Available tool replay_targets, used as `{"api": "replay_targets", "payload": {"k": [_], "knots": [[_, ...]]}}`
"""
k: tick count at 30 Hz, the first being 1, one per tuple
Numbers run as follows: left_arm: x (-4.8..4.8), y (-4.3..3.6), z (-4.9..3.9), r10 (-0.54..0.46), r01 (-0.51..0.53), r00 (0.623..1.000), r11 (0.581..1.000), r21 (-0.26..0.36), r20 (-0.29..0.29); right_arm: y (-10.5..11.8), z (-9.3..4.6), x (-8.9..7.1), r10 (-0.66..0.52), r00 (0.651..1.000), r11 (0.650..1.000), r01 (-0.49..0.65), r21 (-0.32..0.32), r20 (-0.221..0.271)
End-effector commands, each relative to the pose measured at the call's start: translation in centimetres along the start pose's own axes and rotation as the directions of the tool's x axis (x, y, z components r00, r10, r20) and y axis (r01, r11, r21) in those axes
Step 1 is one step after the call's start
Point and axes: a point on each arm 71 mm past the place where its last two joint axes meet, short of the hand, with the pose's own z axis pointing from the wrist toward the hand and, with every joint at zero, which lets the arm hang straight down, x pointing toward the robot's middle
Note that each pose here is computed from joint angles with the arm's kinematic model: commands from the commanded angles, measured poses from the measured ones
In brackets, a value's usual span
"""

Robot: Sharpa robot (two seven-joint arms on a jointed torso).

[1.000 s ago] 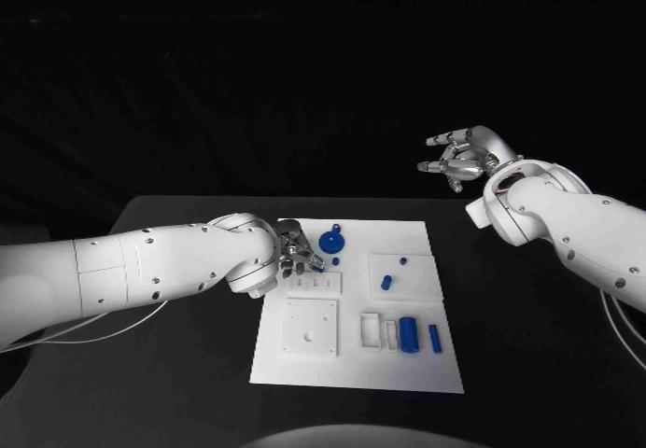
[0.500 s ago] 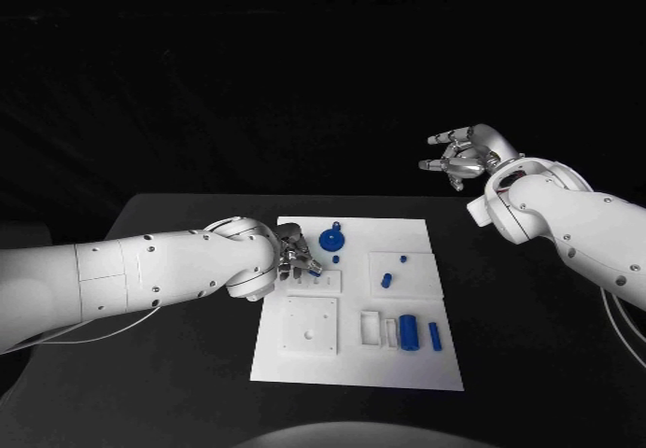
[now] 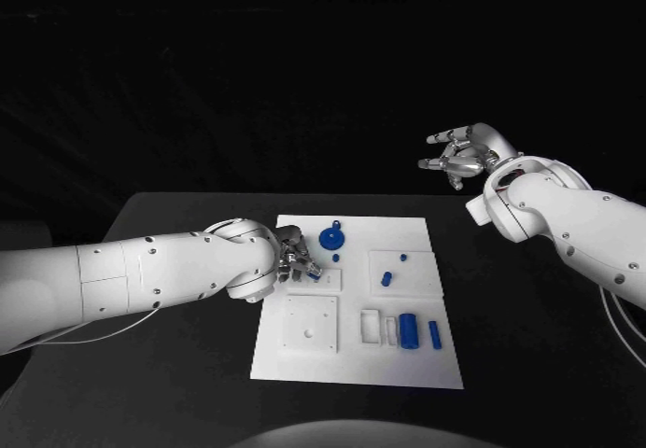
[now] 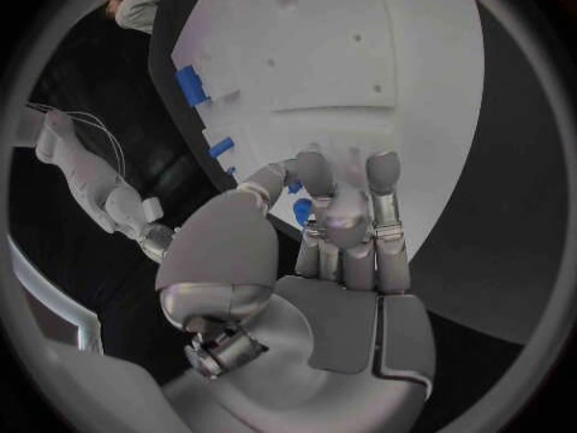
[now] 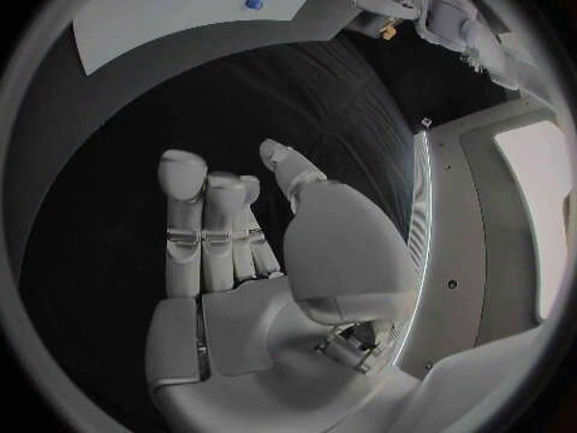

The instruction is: Assemble the parts on the task board

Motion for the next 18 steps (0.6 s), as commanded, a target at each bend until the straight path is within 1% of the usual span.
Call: {"api": "replay_targets", "payload": {"k": [1,18], "knots": [[0.3,-0.1,0.0,0.019,-0.019,1.0,1.0,-0.002,-0.023,0.05,0.02,0.12,-0.001,1.0,1.0,0.001,0.0,-0.015],[0.56,0.08,0.1,0.03,-0.031,0.999,0.999,-0.013,-0.036,0.11,0.06,0.23,-0.001,1.0,1.0,0.001,0.0,-0.018]]}}
